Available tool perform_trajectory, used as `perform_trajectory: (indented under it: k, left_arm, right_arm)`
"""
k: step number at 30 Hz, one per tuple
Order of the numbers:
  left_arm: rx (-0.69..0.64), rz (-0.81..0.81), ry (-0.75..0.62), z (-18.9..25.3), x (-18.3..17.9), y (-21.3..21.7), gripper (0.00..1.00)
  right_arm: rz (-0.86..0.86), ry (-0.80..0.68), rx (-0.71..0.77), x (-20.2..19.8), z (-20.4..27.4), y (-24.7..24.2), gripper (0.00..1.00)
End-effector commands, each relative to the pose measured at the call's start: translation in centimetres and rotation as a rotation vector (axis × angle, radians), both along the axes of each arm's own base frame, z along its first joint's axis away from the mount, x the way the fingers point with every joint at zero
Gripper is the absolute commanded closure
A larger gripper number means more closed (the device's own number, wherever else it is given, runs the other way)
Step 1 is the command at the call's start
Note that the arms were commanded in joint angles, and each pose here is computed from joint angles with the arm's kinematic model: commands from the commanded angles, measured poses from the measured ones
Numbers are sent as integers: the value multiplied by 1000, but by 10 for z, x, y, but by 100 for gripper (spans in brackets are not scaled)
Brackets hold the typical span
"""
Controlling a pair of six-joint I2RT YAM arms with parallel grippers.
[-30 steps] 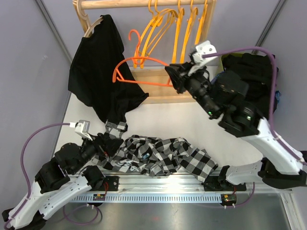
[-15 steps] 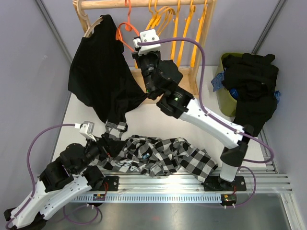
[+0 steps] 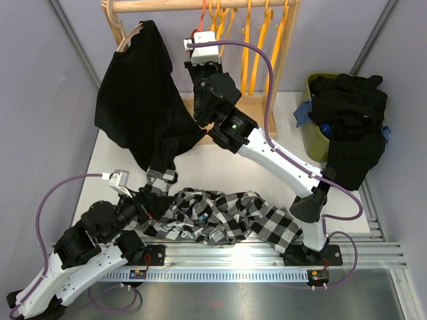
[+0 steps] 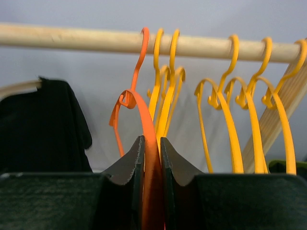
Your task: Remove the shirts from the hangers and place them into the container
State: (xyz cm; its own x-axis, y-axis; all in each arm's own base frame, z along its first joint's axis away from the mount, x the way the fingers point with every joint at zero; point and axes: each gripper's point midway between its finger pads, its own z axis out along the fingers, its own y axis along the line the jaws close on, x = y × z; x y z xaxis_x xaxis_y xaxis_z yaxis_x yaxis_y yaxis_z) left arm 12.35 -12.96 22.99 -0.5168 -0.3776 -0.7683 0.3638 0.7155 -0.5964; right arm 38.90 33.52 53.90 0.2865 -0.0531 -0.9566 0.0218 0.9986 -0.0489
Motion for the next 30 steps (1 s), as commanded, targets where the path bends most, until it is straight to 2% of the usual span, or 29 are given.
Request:
perform_trajectory:
  k: [1, 5, 10, 11, 12, 13, 16, 17, 23, 25, 30]
  left_arm:
    - [-59, -10, -36, 18, -1, -2, 1]
    - [-62, -9, -40, 20, -1, -2, 1]
    - [-70, -12, -45, 23, 0, -4, 1]
    - [-69, -12, -46, 23, 0, -4, 1]
    - [-71, -14, -50, 24, 0, -5, 1]
    - [-71, -15, -53, 25, 1, -5, 1]
    - [-65, -18, -60, 28, 2, -7, 1]
    - [-63, -15, -62, 30, 3, -6, 1]
    - [-48, -15, -79, 39, 5, -7, 1]
    - [-47, -13, -86, 43, 5, -6, 1]
    - [-35, 5, -92, 46, 6, -1, 1]
  right_arm:
    - [47, 112, 11, -7, -21, -13, 100]
    - [119, 202, -31, -19, -51, -16, 100]
    - [154, 218, -25, -35, -57, -32, 100]
    - [160, 212, -20, -39, -54, -38, 78]
    - [166, 208, -21, -41, -51, -41, 67]
    - [180, 205, -27, -44, -50, -40, 62]
    - [205, 197, -33, -51, -42, -47, 21]
    - [216, 193, -28, -55, -38, -50, 1]
    - [233, 170, -15, -65, -30, -63, 1]
    - [284, 180, 14, -77, -27, -69, 0]
    - [475, 311, 36, -120, -66, -71, 0]
